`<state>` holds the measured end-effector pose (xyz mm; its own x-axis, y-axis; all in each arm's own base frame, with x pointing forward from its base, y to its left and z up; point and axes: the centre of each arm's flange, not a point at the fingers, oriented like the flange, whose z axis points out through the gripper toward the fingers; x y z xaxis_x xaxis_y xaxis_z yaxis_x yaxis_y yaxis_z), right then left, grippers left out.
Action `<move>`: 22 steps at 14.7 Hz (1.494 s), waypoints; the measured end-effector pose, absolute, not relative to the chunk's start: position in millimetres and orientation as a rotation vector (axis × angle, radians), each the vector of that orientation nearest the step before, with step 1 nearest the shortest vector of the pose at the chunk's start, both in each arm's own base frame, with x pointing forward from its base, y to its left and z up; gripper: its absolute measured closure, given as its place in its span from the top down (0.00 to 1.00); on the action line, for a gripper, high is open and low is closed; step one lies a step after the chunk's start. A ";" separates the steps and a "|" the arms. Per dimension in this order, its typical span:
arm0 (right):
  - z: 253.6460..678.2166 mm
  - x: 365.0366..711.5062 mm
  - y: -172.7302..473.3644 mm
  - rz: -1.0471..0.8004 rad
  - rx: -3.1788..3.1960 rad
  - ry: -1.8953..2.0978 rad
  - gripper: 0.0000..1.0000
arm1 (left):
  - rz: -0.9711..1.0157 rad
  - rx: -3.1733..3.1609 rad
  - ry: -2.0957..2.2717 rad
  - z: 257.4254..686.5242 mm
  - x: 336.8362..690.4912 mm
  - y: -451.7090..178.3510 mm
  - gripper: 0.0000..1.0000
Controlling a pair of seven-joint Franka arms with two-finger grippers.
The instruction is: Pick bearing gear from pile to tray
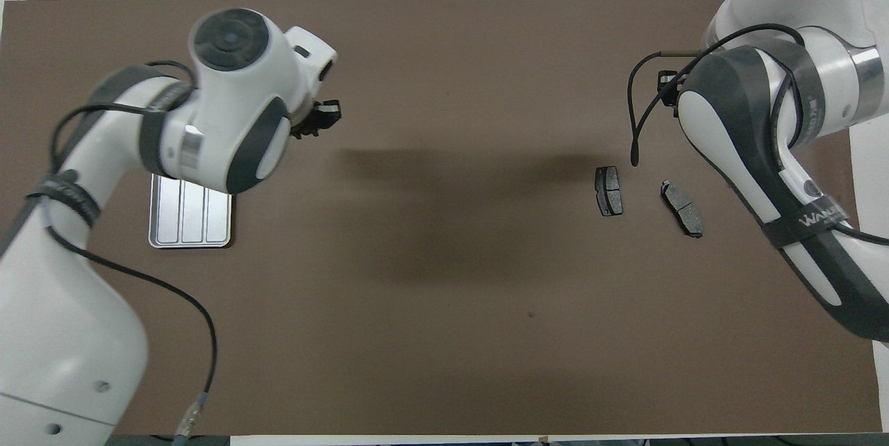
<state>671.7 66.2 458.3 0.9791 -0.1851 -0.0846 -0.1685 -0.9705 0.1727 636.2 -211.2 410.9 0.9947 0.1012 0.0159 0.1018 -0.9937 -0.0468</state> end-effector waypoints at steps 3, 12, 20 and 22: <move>458.7 661.8 124.9 -0.151 2.966 -0.433 0.35 | 0.082 -3.123 -0.010 453.4 636.5 -82.1 0.24; 435.0 575.4 402.0 -0.028 2.949 -1.128 0.35 | 0.185 -3.135 0.134 340.5 548.4 -27.3 0.24; 311.5 559.5 473.9 0.024 2.934 -1.233 0.35 | 0.126 -3.143 0.117 329.1 532.8 1.8 0.24; 302.1 564.7 465.1 0.041 2.936 -1.242 0.35 | 0.106 -3.143 0.117 325.8 531.7 1.8 0.24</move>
